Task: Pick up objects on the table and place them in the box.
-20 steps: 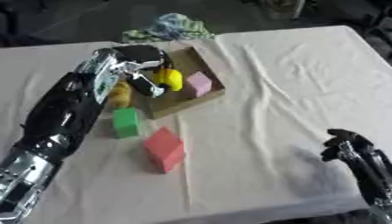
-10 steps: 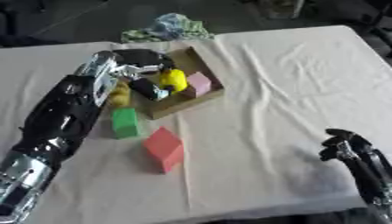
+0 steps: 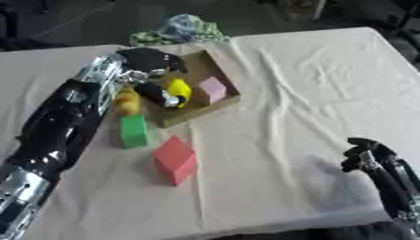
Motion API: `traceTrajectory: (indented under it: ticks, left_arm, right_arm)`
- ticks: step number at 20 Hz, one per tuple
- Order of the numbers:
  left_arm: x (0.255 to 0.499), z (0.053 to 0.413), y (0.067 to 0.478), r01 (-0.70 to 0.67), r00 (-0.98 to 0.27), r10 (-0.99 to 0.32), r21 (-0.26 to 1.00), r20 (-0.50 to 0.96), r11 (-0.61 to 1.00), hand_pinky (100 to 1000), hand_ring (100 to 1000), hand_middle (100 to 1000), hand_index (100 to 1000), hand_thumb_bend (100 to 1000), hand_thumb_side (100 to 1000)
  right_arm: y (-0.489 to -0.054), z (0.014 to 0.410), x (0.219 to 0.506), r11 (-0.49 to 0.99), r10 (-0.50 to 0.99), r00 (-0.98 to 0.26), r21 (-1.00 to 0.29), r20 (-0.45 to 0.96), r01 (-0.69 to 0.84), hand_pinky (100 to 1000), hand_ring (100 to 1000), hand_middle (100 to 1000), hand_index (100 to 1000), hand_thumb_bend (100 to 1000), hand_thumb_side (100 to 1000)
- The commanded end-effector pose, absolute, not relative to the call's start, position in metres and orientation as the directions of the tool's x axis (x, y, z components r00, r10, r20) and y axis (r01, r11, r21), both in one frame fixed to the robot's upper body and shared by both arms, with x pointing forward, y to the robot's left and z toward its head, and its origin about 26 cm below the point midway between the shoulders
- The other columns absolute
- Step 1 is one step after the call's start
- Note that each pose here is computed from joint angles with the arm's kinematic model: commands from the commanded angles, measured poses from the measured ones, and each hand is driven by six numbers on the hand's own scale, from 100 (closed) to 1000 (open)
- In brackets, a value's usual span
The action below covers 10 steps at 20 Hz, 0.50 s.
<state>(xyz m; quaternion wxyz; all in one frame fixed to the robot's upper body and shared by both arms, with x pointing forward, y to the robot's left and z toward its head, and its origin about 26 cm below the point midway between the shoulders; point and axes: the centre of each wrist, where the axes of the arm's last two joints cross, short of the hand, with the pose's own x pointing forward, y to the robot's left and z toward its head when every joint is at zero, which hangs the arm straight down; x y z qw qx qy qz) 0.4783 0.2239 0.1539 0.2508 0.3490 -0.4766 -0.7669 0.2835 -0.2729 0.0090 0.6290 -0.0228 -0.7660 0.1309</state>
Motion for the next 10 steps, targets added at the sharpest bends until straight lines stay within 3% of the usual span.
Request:
traceTrajectory:
  ticks: [1, 4, 9, 10]
  left_arm:
    - [0.480, 0.168, 0.233, 0.003, -0.606, -0.713, 0.895, -0.353, -0.446, 924, 891, 942, 957, 474, 946]
    - [0.480, 0.177, 0.243, -0.017, -0.587, -0.732, 0.909, -0.346, -0.416, 919, 883, 932, 956, 398, 875]
    - [0.474, 0.221, 0.277, -0.028, -0.544, -0.788, 0.945, -0.289, -0.327, 883, 842, 879, 937, 251, 625]
    - [0.473, 0.229, 0.287, -0.006, -0.532, -0.800, 0.947, -0.276, -0.322, 874, 834, 864, 927, 237, 526]
  right_arm:
    - [-0.276, 0.014, 0.285, 0.961, 0.213, -0.223, -0.245, 0.951, -0.127, 516, 521, 538, 744, 100, 639]
    - [-0.277, 0.014, 0.285, 0.962, 0.214, -0.223, -0.245, 0.951, -0.123, 516, 521, 538, 744, 100, 638]
    - [-0.280, 0.014, 0.285, 0.962, 0.222, -0.219, -0.250, 0.950, -0.111, 516, 521, 538, 744, 100, 642]
    - [-0.280, 0.014, 0.284, 0.962, 0.224, -0.218, -0.252, 0.950, -0.109, 516, 521, 538, 744, 100, 644]
